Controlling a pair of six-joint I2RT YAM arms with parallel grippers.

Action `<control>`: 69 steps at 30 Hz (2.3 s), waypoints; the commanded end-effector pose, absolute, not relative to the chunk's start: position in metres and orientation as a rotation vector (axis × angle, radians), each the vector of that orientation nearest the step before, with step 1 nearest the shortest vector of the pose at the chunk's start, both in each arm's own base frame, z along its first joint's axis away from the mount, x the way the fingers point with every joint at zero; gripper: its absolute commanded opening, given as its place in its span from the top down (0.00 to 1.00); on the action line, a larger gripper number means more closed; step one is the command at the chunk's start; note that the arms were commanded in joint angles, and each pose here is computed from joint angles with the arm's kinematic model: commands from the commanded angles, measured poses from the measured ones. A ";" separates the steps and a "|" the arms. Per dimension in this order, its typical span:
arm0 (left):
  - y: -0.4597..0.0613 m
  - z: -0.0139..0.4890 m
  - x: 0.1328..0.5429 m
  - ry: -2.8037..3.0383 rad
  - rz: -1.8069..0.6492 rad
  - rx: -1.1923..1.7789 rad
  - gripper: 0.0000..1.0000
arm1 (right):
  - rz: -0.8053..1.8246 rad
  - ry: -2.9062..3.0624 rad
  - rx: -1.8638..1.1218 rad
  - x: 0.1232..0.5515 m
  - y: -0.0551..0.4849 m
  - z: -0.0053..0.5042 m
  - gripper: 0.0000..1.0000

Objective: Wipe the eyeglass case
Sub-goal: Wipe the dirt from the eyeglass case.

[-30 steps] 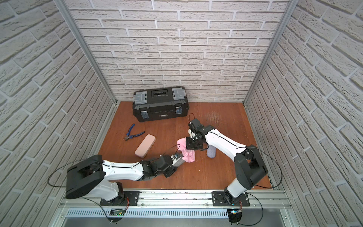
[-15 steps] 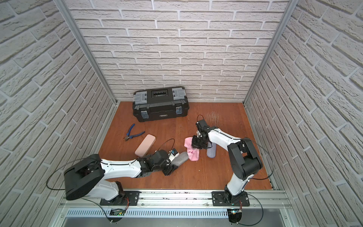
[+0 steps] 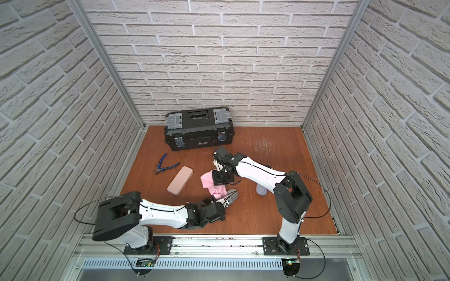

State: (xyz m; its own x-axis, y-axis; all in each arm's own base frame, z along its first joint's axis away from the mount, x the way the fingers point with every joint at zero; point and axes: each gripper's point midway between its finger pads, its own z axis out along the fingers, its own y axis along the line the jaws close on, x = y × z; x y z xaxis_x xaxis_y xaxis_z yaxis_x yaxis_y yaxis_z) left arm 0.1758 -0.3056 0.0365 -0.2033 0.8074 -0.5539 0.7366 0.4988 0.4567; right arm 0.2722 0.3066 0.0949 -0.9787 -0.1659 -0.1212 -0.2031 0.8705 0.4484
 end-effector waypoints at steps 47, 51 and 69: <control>-0.287 0.030 0.172 2.054 -0.058 1.192 0.79 | -0.213 3.007 -0.224 0.319 0.132 0.052 0.97; -0.292 0.021 0.166 2.120 -0.219 1.217 0.79 | -0.308 2.903 -0.454 0.344 0.159 0.070 0.97; -0.275 0.012 0.181 2.343 -0.303 0.971 0.82 | 0.043 3.187 -0.516 0.256 0.181 0.021 0.97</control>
State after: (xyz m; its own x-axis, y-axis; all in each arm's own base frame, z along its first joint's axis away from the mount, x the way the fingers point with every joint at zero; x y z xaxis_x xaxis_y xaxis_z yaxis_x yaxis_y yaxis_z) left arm 0.1814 -0.2957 0.0286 -0.4834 0.5807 -0.6550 0.7580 0.6520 0.0187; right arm 0.2922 0.1903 0.0274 -0.9172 -0.3966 -0.0368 -0.3945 0.9173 -0.0542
